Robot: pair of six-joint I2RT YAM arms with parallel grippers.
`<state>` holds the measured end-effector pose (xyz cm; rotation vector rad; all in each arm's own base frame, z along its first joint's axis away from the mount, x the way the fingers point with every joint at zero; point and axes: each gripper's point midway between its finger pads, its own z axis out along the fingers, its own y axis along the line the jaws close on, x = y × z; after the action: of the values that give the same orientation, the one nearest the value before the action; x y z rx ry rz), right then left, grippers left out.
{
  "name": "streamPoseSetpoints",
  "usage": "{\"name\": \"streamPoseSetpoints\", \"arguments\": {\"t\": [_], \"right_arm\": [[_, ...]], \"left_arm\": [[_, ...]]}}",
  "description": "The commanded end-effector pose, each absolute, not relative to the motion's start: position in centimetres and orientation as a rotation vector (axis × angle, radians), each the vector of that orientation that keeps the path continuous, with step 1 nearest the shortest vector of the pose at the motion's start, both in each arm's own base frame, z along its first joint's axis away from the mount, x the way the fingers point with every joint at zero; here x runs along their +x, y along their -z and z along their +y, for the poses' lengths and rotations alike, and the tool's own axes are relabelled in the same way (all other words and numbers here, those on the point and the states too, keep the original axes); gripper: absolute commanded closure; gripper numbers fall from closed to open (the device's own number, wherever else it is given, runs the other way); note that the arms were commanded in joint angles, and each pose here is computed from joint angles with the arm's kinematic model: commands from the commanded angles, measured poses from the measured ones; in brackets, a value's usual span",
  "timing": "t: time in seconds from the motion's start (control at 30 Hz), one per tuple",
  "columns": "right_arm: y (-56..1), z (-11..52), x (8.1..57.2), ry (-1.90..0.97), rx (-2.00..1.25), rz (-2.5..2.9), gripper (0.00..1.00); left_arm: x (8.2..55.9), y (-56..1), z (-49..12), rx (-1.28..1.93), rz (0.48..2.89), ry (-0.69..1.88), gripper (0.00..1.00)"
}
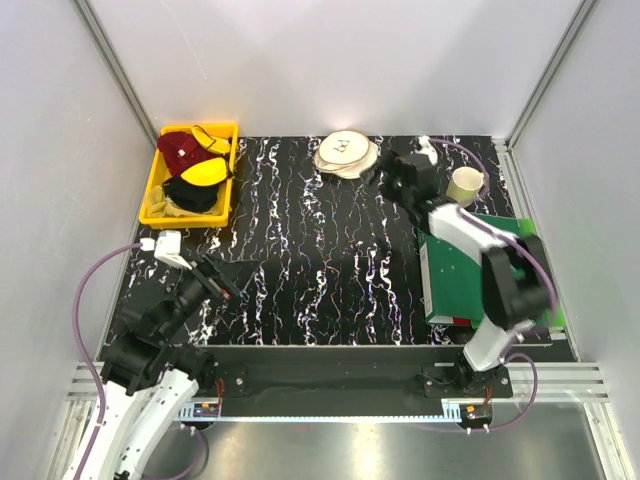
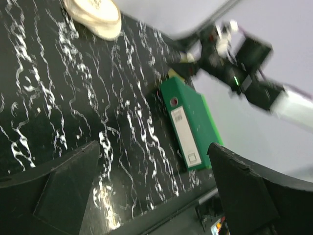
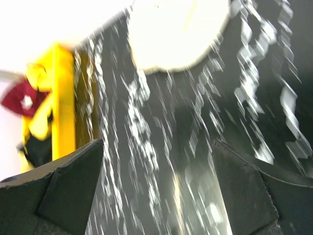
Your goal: Place the bra in the laundry bag and zip it closed
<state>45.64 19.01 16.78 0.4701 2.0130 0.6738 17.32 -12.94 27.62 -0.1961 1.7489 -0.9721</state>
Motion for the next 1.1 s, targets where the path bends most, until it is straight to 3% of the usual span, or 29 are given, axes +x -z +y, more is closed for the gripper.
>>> {"name": "streamPoseSetpoints", "arguments": {"t": [0.0,0.07,0.1,0.13,0.3,0.43,0.53,0.57,0.63,0.67,0.73,0.77,0.83,0.87,0.9,0.97,1.03,1.07], "right_arm": [[-17.6,20.5,53.7,-0.711,0.554,1.830,0.00],[-18.3,21.1,56.5,-0.725,0.580,1.775,0.00],[-15.2,21.1,57.8,-0.692,0.620,1.805,0.00],[-16.4,21.5,59.4,-0.707,0.637,1.766,0.00],[-10.7,22.9,63.5,-0.703,0.693,1.795,0.04],[-9.2,23.7,66.1,-0.692,0.698,1.804,0.26],[-8.3,24.7,66.6,-0.720,0.661,1.835,0.50],[-8.1,25.0,66.3,-0.727,0.652,1.851,0.75],[-8.0,25.4,64.7,-0.749,0.623,1.913,0.92],[-10.7,25.4,63.9,-0.765,0.593,1.899,1.00],[-8.2,25.3,59.8,-0.723,0.575,2.030,1.00],[-11.4,25.2,58.3,-0.730,0.543,2.015,1.00],[-8.5,24.7,52.9,-0.691,0.516,2.156,1.00],[-11.9,24.6,51.2,-0.727,0.492,2.121,1.00],[-8.8,24.1,47.2,-0.728,0.482,2.226,1.00],[-11.5,23.9,43.3,-0.793,0.457,2.216,1.00],[-8.9,23.2,37.5,-0.828,0.439,2.333,1.00],[-11.1,23.5,35.4,-0.902,0.405,2.309,1.00]], "left_arm": [[16.2,-26.3,-15.0,-0.091,1.798,1.084,0.01],[16.1,-26.0,-15.5,-0.073,1.817,1.106,0.01],[16.1,-25.9,-15.5,-0.073,1.825,1.107,0.01],[16.2,-25.8,-15.6,-0.071,1.830,1.106,0.01],[16.4,-25.7,-15.5,-0.061,1.829,1.086,0.01],[16.6,-25.9,-15.5,-0.048,1.826,1.072,0.01],[16.6,-26.2,-15.5,-0.035,1.822,1.070,0.01],[16.6,-26.3,-15.5,-0.034,1.823,1.066,0.01],[16.7,-26.4,-15.4,-0.029,1.822,1.055,0.01],[16.7,-26.5,-15.2,-0.033,1.824,1.041,0.01],[17.1,-26.2,-14.9,-0.046,1.841,1.003,0.01],[17.3,-25.9,-14.6,-0.057,1.863,0.981,0.01],[17.9,-24.8,-14.5,-0.066,1.920,0.940,0.01],[17.9,-24.5,-14.7,-0.058,1.945,0.940,0.02],[18.0,-24.2,-14.9,-0.047,1.965,0.942,0.03],[18.1,-22.8,-15.9,-0.042,2.039,0.977,0.07],[17.7,-21.9,-17.3,-0.039,2.092,1.056,0.09],[17.7,-21.4,-17.9,-0.029,2.085,1.076,0.11]]}}
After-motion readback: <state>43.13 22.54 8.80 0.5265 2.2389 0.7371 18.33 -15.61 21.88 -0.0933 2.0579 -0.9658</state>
